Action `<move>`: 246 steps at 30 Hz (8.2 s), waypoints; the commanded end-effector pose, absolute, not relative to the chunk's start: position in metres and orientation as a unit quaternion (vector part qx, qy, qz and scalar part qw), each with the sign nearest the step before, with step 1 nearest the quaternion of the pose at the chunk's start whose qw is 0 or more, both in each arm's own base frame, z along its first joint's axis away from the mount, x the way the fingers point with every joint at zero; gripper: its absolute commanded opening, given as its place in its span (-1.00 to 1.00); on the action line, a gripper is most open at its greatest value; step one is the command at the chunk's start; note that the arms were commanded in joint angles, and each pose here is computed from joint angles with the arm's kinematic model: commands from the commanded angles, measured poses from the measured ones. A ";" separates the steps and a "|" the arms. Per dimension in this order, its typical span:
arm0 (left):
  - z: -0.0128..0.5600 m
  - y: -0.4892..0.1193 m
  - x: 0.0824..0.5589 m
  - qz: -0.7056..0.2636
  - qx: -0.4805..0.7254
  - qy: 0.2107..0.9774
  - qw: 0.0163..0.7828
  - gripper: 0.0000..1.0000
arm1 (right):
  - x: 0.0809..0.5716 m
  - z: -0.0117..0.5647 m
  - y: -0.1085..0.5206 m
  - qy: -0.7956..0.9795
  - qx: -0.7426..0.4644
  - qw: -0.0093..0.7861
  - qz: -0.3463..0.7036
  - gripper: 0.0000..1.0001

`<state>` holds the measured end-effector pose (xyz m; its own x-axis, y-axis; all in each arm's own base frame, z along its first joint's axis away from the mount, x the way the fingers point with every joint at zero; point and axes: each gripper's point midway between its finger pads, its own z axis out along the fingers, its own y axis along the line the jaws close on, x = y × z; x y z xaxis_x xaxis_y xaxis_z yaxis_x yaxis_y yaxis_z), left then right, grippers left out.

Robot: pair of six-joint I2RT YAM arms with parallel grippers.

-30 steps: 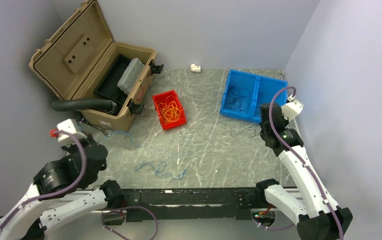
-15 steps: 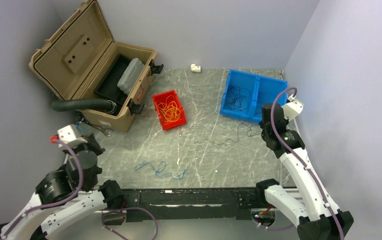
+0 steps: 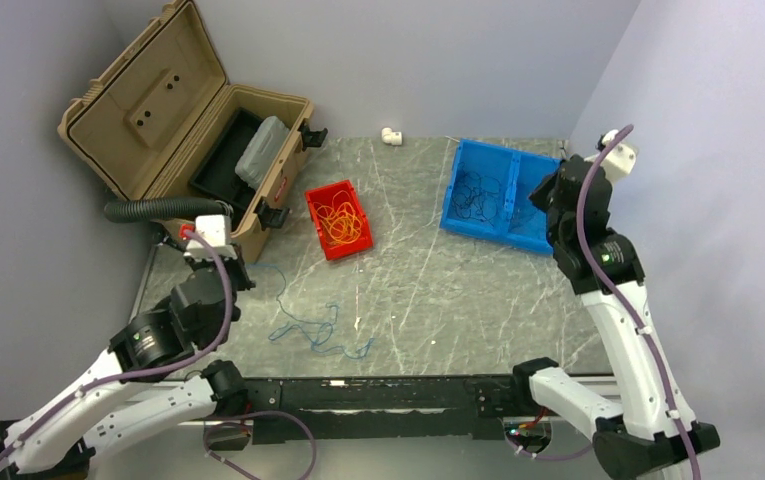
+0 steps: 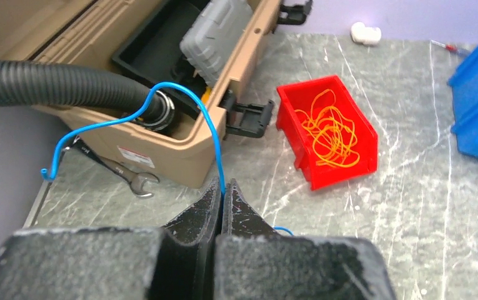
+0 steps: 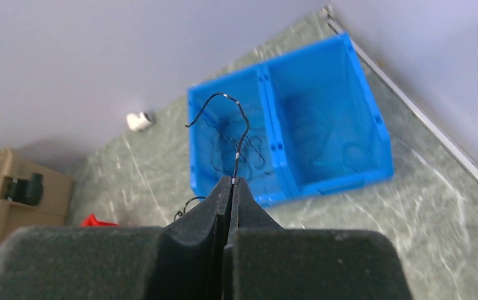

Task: Untangle the cables
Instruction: Untie the cable, then place the cable in the bin, then place the cable at the center of the board, then pick up the cable at the center of the board.

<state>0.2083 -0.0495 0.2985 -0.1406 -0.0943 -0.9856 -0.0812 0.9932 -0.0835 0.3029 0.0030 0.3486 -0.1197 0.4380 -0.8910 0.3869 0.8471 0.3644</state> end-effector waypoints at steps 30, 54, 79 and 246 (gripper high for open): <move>0.310 -0.123 0.219 -0.101 0.053 0.762 0.638 -1.00 | 0.473 0.342 -0.014 0.748 0.238 0.581 -0.215 -1.00; 0.302 -0.160 0.212 -0.161 0.125 0.763 0.613 -1.00 | 0.475 0.233 0.084 0.893 0.054 0.447 0.015 0.78; 0.354 -0.269 0.201 -0.340 0.229 0.715 0.566 -1.00 | 0.261 0.188 0.213 0.816 -0.107 0.489 0.287 1.00; 0.251 -0.128 0.193 -0.128 0.171 0.798 0.563 0.99 | 0.218 0.137 0.233 0.929 -0.101 0.344 0.093 -1.00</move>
